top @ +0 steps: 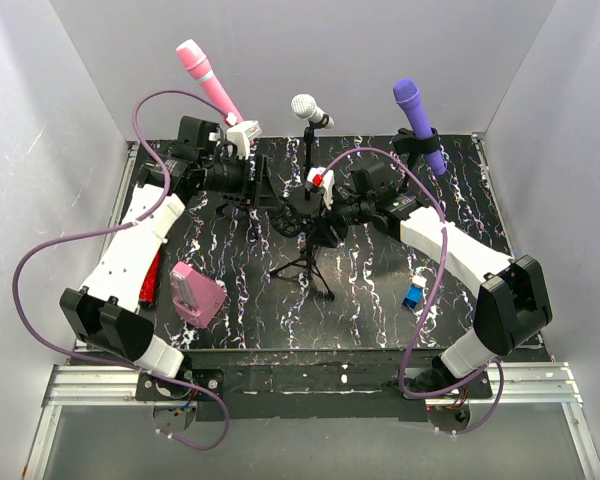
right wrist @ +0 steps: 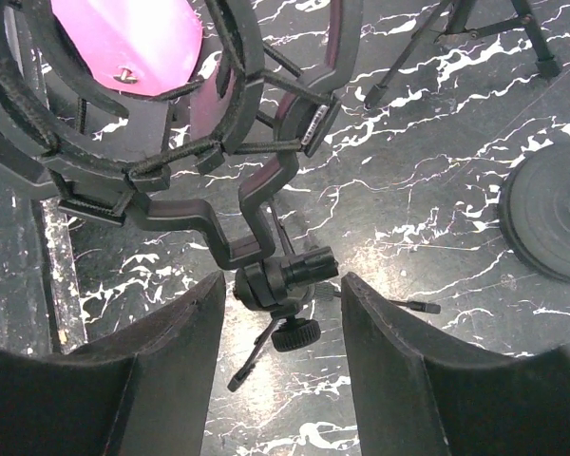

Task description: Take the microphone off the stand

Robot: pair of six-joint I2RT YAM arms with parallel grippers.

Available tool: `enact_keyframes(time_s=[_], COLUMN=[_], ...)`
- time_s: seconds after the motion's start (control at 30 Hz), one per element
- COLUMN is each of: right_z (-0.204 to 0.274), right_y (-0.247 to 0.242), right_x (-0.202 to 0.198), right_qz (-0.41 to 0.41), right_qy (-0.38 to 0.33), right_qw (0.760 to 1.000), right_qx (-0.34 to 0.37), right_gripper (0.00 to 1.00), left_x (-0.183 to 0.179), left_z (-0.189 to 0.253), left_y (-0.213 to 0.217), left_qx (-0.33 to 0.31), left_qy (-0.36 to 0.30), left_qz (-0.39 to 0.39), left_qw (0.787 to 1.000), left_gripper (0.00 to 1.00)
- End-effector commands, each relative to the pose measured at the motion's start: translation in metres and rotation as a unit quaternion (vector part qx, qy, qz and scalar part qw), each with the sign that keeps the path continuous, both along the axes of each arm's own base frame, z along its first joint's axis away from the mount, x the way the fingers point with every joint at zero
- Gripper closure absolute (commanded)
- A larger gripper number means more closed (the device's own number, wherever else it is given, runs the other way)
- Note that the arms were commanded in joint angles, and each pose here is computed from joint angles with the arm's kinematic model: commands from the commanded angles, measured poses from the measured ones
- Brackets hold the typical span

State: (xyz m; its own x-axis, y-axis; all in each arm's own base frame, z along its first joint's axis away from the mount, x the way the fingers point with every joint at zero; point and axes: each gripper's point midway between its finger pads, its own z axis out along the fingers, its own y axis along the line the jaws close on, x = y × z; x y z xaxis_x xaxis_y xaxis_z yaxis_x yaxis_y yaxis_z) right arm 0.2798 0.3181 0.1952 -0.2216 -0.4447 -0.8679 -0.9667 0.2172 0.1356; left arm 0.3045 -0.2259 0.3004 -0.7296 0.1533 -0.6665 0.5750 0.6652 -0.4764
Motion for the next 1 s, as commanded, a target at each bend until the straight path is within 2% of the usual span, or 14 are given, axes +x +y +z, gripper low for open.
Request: enact_keyframes(time_s=[0.0, 0.07, 0.13, 0.37, 0.67, 0.97], right_z=[0.018, 0.017, 0.018, 0.020, 0.060, 0.081], right_y=[0.003, 0.004, 0.005, 0.005, -0.005, -0.025], right_x=[0.005, 0.006, 0.007, 0.006, -0.015, -0.039], right_qz=[-0.004, -0.004, -0.005, -0.008, 0.000, -0.003], right_qy=[-0.038, -0.036, -0.038, -0.037, -0.051, -0.047], right_qw=[0.999, 0.999, 0.999, 0.999, 0.998, 0.998], right_qx=[0.017, 0.017, 0.018, 0.013, 0.034, 0.046], right_gripper=[0.42, 0.42, 0.42, 0.42, 0.37, 0.36], left_x=[-0.014, -0.018, -0.019, -0.011, -0.026, -0.012], left_z=[0.006, 0.004, 0.004, 0.015, 0.030, 0.045], left_y=[0.000, -0.002, -0.003, 0.002, 0.031, 0.063], left_qx=[-0.037, -0.043, -0.049, -0.026, 0.021, 0.030], left_qy=[0.040, 0.052, 0.055, 0.022, -0.022, -0.042], left_qz=[-0.016, -0.018, -0.023, -0.025, 0.030, 0.092], left_qw=[0.998, 0.998, 0.997, 0.999, 0.999, 0.994], left_gripper=[0.43, 0.46, 0.54, 0.98, 1.00, 1.00])
